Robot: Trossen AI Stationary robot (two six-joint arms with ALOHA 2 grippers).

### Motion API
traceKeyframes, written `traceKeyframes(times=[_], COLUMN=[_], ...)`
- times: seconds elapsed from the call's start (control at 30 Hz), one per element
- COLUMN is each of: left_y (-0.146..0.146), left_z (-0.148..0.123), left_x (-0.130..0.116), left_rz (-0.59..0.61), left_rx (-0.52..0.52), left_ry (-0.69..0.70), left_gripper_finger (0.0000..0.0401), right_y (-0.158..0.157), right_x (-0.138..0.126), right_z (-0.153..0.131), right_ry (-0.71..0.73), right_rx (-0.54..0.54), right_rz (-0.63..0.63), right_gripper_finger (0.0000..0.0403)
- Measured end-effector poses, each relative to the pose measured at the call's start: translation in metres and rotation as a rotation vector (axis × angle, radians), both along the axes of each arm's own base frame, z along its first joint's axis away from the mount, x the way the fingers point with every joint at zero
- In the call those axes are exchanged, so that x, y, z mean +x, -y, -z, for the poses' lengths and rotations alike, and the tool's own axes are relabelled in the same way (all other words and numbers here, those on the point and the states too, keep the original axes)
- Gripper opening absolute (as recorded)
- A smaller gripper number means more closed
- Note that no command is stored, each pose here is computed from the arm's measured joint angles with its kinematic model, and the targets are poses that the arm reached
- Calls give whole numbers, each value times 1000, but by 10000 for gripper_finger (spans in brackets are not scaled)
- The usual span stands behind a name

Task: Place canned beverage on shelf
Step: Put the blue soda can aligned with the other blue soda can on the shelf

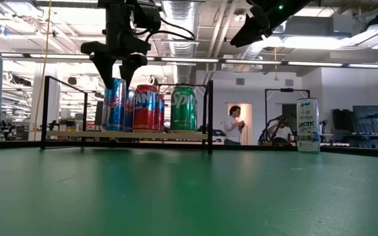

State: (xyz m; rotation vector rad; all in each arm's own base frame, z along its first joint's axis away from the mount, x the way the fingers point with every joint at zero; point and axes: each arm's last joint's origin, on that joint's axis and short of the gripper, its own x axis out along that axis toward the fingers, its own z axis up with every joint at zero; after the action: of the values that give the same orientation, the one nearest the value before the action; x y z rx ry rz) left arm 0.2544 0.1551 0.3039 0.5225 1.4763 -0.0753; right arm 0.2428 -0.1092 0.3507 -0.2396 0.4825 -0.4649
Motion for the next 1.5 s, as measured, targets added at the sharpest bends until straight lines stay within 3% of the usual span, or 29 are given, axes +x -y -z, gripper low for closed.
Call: traceKeyframes(times=[0.27,1.0,1.5], left_y=[-1,-1,9], left_z=[0,-1,-26], left_x=[-1,-1,-18], left_rz=[-17,-25,-46], left_rx=[44,21,89], left_ry=[-27,-10,75], left_gripper_finger=[287,286,286], right_y=[0,0,0], right_x=[0,0,0], right_z=[0,0,0], right_ry=[0,1,1], right_rx=[0,2,2], right_rz=[0,1,1], right_gripper_finger=[378,378,378])
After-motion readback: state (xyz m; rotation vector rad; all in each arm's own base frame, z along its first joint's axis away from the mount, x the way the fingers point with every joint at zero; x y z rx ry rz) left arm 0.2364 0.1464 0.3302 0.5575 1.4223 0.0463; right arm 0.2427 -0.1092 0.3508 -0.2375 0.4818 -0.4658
